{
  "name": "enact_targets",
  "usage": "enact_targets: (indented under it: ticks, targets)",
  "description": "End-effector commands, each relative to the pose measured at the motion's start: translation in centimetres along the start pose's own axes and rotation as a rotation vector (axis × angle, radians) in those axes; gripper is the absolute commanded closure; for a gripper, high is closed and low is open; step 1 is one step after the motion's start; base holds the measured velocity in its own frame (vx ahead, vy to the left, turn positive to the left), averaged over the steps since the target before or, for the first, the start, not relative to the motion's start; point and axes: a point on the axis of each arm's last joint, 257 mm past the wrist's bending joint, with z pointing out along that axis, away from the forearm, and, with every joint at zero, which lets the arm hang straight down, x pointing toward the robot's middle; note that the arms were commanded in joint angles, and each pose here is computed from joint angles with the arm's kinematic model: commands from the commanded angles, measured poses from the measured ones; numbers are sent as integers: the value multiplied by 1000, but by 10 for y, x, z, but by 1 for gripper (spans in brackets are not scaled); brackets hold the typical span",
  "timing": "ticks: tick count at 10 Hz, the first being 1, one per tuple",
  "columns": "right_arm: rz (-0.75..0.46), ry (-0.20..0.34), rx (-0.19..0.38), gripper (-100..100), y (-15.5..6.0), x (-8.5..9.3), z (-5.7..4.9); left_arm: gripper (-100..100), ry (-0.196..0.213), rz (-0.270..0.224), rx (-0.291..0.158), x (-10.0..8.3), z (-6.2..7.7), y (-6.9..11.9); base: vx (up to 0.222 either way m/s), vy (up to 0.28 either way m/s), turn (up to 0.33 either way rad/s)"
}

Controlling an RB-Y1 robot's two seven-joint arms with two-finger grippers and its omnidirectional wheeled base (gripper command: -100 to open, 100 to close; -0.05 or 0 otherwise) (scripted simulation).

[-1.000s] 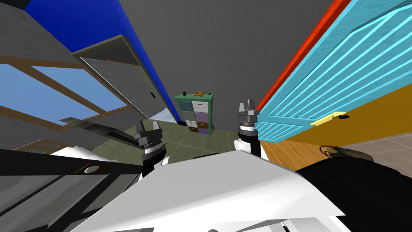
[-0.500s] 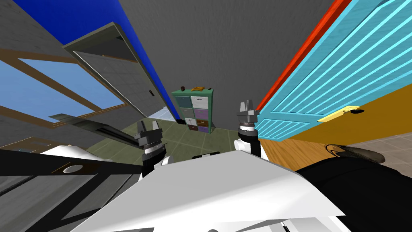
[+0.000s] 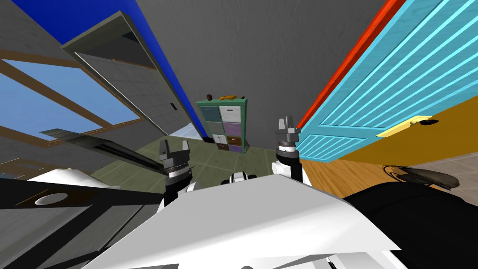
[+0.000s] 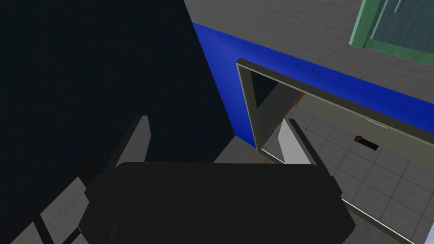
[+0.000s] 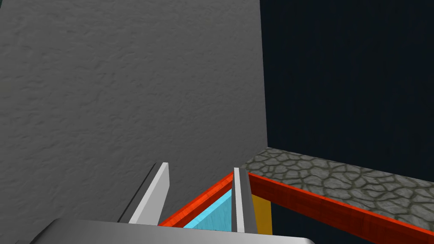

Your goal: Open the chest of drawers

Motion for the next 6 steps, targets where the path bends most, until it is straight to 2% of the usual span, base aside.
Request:
enact_targets:
  ticks: [1,6]
  targets:
    - [0,0,0,0,0,0,0,-100,59,14,-34,7,-2,17,73,-40,-37]
    - [0,0,0,0,0,0,0,-100,113,24,-117,12,-13,61,97,-36,-43]
